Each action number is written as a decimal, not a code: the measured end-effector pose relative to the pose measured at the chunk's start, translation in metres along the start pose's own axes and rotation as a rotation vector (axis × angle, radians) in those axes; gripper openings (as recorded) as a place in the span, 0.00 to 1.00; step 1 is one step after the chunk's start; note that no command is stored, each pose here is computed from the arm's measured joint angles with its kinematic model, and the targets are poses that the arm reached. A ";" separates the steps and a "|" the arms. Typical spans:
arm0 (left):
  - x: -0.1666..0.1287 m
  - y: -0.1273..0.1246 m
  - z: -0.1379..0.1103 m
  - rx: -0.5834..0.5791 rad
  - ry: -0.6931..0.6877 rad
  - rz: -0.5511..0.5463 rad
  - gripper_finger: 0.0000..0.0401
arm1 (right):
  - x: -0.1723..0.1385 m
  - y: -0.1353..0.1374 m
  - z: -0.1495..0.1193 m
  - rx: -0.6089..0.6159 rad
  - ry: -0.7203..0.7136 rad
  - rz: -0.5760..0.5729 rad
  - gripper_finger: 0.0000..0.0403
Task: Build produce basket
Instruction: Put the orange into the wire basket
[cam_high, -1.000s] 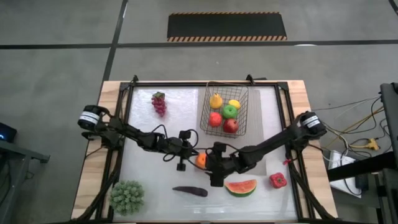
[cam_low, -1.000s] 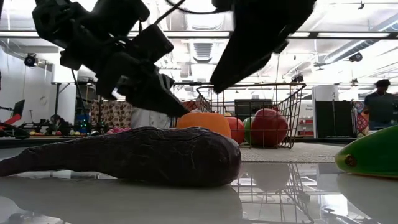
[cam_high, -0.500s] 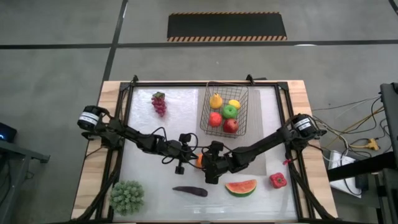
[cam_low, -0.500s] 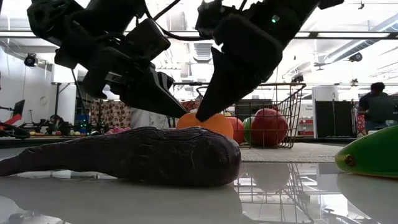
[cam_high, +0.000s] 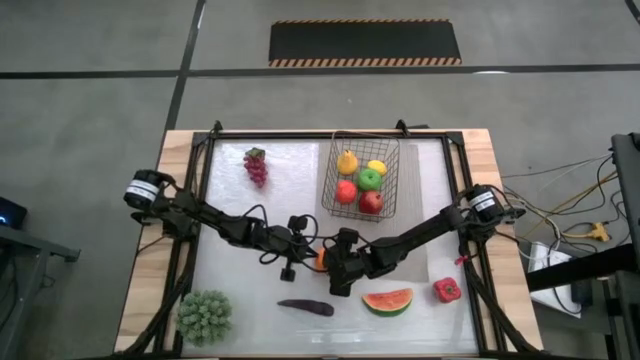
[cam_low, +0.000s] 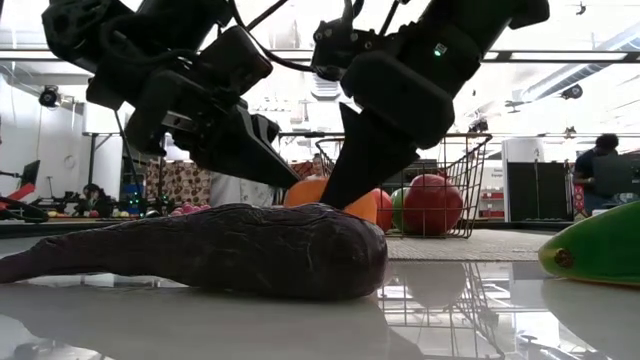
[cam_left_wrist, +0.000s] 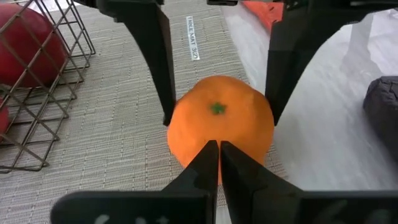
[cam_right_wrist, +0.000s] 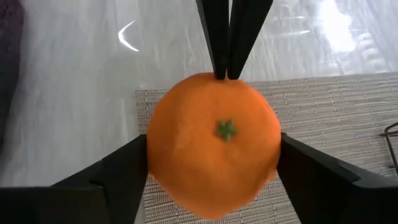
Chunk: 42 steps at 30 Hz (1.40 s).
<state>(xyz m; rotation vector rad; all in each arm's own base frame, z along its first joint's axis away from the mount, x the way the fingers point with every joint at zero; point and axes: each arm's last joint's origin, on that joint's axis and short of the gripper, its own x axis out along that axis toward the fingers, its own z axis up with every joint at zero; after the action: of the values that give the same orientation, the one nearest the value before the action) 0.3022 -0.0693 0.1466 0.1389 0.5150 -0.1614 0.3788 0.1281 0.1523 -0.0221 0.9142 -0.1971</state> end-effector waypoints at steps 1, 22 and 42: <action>-0.001 0.000 0.001 0.001 -0.003 0.000 0.00 | -0.001 0.000 0.000 0.000 -0.001 0.001 0.72; -0.117 0.023 0.079 0.398 -0.434 0.247 0.00 | -0.144 -0.059 0.044 0.095 -0.181 0.097 0.70; -0.113 0.048 0.055 0.415 -0.326 0.390 0.00 | -0.091 -0.278 0.015 0.652 0.092 -0.445 0.70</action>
<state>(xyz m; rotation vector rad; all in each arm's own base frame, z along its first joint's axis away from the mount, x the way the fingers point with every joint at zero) 0.2408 -0.0188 0.2550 0.6033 0.1162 0.0934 0.2922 -0.1295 0.2619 0.3930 0.8924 -0.9083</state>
